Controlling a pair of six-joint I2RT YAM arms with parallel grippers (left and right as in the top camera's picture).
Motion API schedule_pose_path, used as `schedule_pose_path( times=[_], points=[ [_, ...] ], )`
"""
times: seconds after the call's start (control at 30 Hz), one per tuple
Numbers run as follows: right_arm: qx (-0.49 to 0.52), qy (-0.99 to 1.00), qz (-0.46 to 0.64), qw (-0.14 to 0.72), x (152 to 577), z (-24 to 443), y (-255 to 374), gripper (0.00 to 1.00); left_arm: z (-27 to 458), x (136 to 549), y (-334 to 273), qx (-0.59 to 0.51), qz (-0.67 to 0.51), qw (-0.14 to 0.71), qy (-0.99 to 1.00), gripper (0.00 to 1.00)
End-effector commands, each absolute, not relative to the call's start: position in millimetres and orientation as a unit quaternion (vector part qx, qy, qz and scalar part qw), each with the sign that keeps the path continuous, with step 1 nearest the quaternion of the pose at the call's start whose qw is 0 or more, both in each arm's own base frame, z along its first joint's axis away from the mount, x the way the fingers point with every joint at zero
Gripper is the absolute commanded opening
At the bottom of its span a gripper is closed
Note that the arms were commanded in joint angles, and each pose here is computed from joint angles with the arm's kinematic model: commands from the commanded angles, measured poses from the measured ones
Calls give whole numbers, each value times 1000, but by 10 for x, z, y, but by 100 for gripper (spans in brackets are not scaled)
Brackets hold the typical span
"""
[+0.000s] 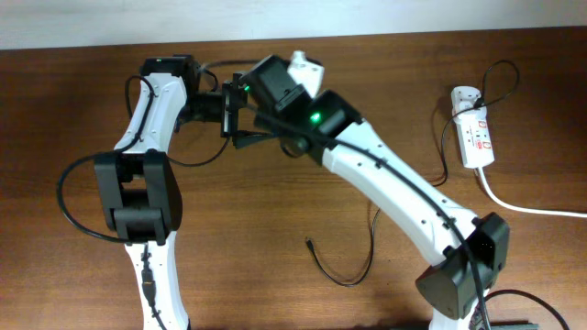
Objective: Plug charger to phone and switch on socket
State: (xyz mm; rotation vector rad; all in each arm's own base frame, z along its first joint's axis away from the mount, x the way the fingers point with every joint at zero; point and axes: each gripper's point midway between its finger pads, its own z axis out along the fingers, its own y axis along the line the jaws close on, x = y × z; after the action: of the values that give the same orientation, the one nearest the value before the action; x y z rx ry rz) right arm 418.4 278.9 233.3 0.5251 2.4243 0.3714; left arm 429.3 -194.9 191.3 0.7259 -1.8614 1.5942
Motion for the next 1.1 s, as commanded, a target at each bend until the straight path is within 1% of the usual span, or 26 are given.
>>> schedule_pose_path(
  times=[0.0, 0.03, 0.1, 0.13, 0.17, 0.2, 0.23, 0.27, 0.47, 0.53, 0.57, 0.6, 0.67, 0.73, 0.8, 0.9, 1.03, 1.07],
  points=[
    [380, 851, 238, 274, 4311, 2632, 2548, 4, 2015, 4313, -1956, 263, 608, 283, -694, 100],
    [413, 836, 262, 248, 4302, 2676, 2505, 4, 2016, 4314, -1954, 263, 609, 282, -693, 96],
    [528, 785, 286, 153, 4168, 2582, 2452, 7, 2017, 4314, -1954, 272, 605, 290, -690, 96],
    [561, 766, 294, 109, 4100, 2547, 2483, 12, 2021, 4314, -1955, 280, 602, 298, -686, 96],
    [573, 757, 307, 67, 4033, 2542, 2567, 15, 2031, 4316, -1956, 287, 601, 305, -680, 94],
    [568, 757, 317, 60, 4036, 2568, 2617, 14, 2031, 4316, -1956, 291, 599, 309, -679, 91],
    [572, 753, 321, 60, 4038, 2579, 2649, 6, 2036, 4317, -1956, 294, 599, 312, -676, 78],
    [581, 746, 320, 60, 4035, 2577, 2655, 4, 2062, 4321, -1959, 294, 603, 315, -671, 73],
    [599, 733, 311, 86, 4041, 2553, 2694, 4, 2117, 4329, -1964, 291, 615, 319, -660, 71],
    [611, 723, 309, 90, 4040, 2545, 2701, 4, 2104, 4329, -1962, 291, 612, 317, -663, 68],
    [613, 722, 308, 95, 4033, 2547, 2709, 4, 2101, 4346, -1964, 284, 616, 310, -666, 61],
    [611, 723, 307, 97, 4024, 2547, 2722, 4, 2094, 4369, -1965, 275, 620, 300, -671, 49],
    [612, 723, 307, 97, 4026, 2546, 2721, 4, 2033, 4363, -1961, 279, 607, 296, -682, 34],
    [611, 722, 311, 98, 4037, 2558, 2728, 4, 2009, 4360, -1958, 280, 602, 294, -687, 34],
    [609, 723, 312, 95, 4025, 2559, 2755, 4, 2010, 4360, -1958, 280, 603, 294, -687, 40],
    [603, 724, 321, 97, 4029, 2587, 2812, 4, 2009, 4361, -1958, 280, 603, 294, -687, 42],
    [603, 723, 322, 98, 4033, 2589, 2812, 4, 2009, 4361, -1958, 280, 602, 294, -687, 38],
    [603, 723, 321, 98, 4033, 2589, 2811, 4, 2009, 4361, -1958, 280, 602, 294, -687, 35]
  ],
)
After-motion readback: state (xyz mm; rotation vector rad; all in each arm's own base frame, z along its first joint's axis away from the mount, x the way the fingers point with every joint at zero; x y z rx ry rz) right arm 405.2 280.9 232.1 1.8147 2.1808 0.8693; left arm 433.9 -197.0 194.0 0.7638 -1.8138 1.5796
